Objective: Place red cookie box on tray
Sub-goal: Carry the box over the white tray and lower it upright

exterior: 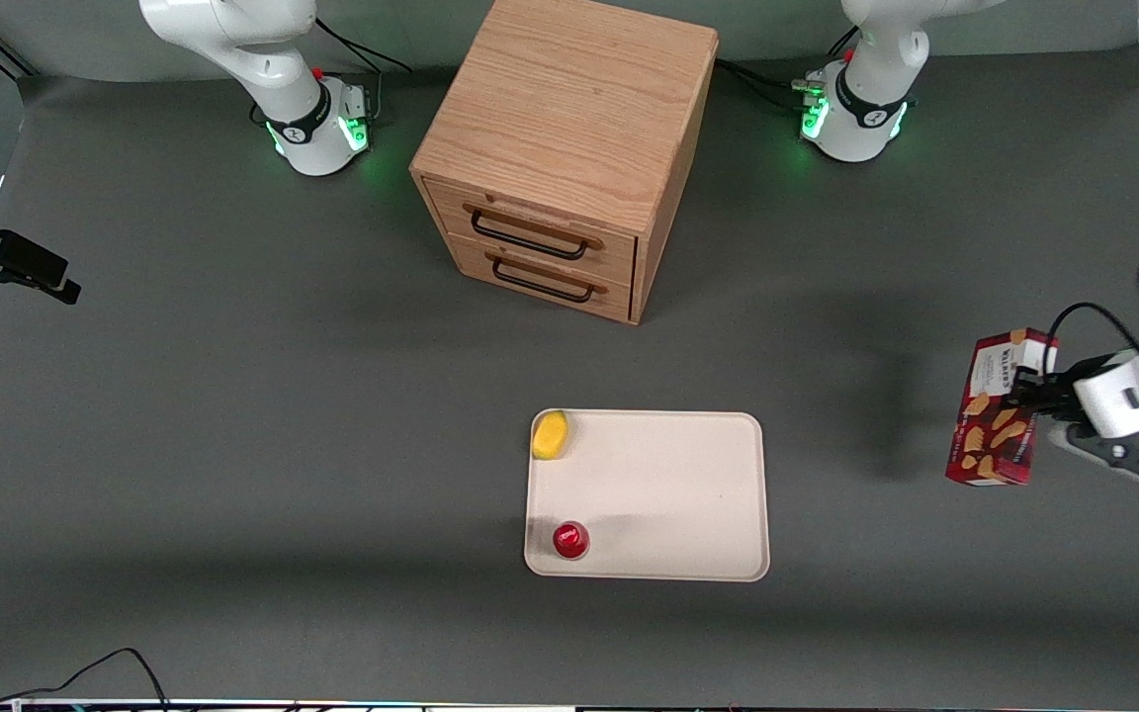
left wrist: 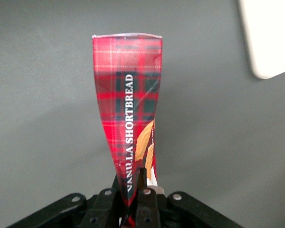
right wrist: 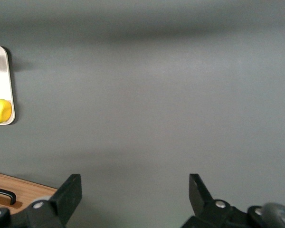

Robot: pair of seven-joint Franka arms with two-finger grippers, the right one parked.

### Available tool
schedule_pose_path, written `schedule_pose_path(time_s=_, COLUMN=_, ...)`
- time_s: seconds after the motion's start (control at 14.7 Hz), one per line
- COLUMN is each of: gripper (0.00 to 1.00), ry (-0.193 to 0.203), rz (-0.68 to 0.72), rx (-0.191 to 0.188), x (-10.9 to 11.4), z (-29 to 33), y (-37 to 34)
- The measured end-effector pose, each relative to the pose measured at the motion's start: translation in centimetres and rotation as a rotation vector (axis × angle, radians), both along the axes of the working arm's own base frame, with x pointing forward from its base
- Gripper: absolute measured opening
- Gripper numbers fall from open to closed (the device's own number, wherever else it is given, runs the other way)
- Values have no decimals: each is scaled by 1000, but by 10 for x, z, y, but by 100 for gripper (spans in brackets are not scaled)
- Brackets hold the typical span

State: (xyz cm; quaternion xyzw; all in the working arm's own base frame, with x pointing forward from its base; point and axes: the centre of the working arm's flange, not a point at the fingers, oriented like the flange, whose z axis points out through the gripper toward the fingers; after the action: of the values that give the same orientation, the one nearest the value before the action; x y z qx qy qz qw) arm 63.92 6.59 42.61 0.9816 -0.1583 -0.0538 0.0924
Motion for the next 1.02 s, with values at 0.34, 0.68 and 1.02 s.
schedule_pose_path(time_s=0.34, gripper=13, ry=16, rz=251, rx=-5, x=2, z=105, y=-145)
schedule_pose_path(time_s=0.68, gripper=13, ry=-94, rz=367, rx=-6, x=25, z=-11, y=-291)
schedule_pose_path(time_s=1.02, gripper=13, ry=-200, rz=355, rx=21, x=29, z=-156, y=-316)
